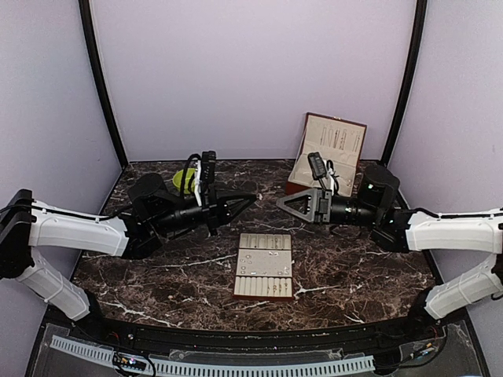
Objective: Organize the mixed jewelry
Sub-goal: Pass from the left arm to the right
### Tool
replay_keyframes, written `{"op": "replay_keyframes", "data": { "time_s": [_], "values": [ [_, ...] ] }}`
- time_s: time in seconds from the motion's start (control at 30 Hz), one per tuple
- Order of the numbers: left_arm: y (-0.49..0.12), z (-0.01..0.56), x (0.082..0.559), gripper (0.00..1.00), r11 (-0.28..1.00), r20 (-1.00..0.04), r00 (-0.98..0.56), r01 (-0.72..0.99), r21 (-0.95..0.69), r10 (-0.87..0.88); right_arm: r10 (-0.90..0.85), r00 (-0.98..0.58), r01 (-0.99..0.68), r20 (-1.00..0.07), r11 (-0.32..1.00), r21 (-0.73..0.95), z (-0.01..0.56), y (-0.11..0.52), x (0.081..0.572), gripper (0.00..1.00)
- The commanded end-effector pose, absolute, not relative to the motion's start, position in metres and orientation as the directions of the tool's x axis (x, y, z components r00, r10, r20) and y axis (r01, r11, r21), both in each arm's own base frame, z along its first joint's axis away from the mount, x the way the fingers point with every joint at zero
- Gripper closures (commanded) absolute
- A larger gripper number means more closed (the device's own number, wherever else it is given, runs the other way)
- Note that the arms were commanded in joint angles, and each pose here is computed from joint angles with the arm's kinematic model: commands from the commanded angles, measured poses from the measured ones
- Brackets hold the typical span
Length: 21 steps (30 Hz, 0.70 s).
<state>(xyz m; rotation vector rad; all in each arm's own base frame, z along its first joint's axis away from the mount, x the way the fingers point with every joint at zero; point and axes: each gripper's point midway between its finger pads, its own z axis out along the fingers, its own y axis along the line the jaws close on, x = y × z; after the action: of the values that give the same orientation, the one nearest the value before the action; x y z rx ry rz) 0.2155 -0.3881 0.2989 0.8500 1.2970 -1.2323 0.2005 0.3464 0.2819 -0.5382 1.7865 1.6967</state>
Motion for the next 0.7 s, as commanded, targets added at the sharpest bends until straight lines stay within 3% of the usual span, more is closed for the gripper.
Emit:
{"op": "replay_keyframes", "data": {
  "time_s": [0.0,0.4,0.67],
  "values": [
    [-0.389,0.326,0.207,1.0,0.166,-0.966,-0.055,0.981,-0.099,-0.251,0.144,-0.714,-0.692,-0.685,0.006,0.722,0.309,0.36,0.197,0.45],
    [-0.388,0.325,0.204,1.0,0.146,-0.958,-0.072,0.983,-0.116,-0.276,0.129,-0.701,-0.711,-0.701,-0.052,0.701,0.323,0.381,0.194,0.51],
    [-0.387,0.324,0.204,1.0,0.144,-0.958,-0.077,0.982,-0.12,-0.278,0.121,-0.686,-0.726,-0.717,-0.066,0.684,0.329,0.386,0.192,0.63]
  ]
}}
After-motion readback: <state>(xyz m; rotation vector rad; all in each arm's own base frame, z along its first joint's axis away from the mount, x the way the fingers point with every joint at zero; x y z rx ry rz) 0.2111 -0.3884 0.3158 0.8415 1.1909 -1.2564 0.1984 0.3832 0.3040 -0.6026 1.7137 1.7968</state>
